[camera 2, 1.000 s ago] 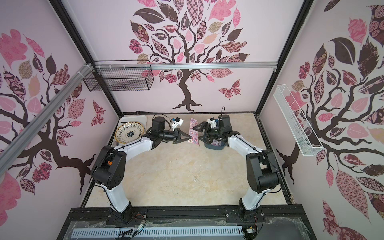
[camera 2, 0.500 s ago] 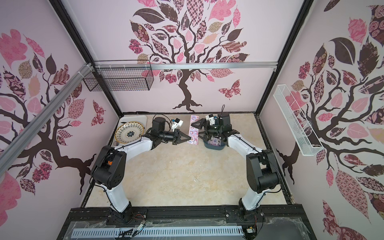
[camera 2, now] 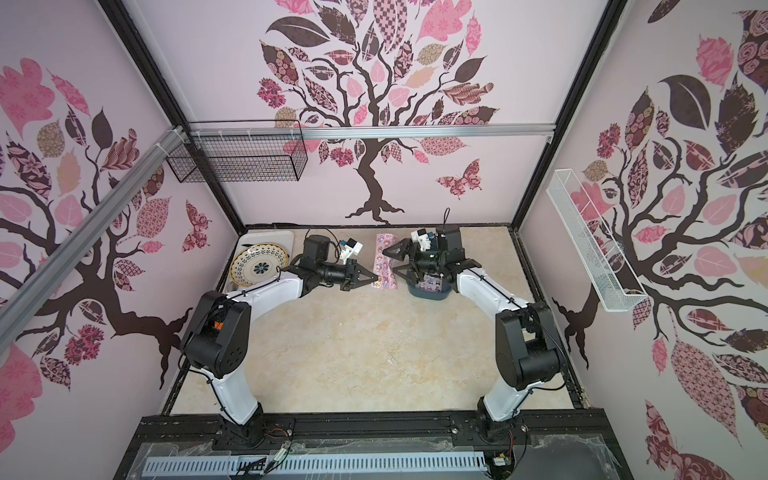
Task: Take the stickers out of the storage box
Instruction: Place the sticker at the center of the board.
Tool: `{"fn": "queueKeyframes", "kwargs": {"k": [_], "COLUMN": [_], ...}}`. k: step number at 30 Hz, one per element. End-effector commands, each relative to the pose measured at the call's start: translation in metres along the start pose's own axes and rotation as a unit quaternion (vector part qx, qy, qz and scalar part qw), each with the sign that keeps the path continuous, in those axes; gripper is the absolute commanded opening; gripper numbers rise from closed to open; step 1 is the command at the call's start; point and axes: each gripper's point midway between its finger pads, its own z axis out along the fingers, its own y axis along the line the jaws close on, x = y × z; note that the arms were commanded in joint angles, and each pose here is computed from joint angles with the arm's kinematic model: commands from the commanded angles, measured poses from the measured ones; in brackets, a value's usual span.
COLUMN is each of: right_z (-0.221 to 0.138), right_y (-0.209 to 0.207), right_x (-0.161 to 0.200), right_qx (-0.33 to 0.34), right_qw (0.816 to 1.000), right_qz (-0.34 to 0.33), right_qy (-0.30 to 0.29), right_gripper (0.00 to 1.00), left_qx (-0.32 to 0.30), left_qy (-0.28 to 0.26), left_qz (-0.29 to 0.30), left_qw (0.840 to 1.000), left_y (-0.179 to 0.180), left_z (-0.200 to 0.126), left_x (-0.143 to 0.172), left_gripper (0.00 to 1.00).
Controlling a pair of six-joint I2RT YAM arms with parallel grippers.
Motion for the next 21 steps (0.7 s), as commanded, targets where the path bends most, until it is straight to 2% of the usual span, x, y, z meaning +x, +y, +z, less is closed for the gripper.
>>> {"fn": "queueKeyframes", "kwargs": {"k": [1,14,21], "right_z": [-0.013,-0.014,-0.014], "right_y": [0.050,0.057,0.042], "right_x": [0.000,-0.001,0.003], "right_qx": [-0.038,-0.039,-0.005], "right_qw": [0.998,0.997,0.998], "right_qz": [-0.054,-0.061,-0.064], "right_qy": [-0.007,-0.008,0.001], "right_gripper": [0.91,0.88,0.85], "left_qx": [-0.004,-0.025,-0.030], "left_qy": [-0.007,-0.004,-0.007], "left_qz": [0.009,0.011,0.005], "left_qw": [1.000,1.000,1.000], "left_y": [0.000,0.008,0.013], "left_z": [-0.002,-0.003,-0.005], "left_x": [-0.007,-0.006,-0.009], "left_gripper": [0.00,0.00,0.00]}}
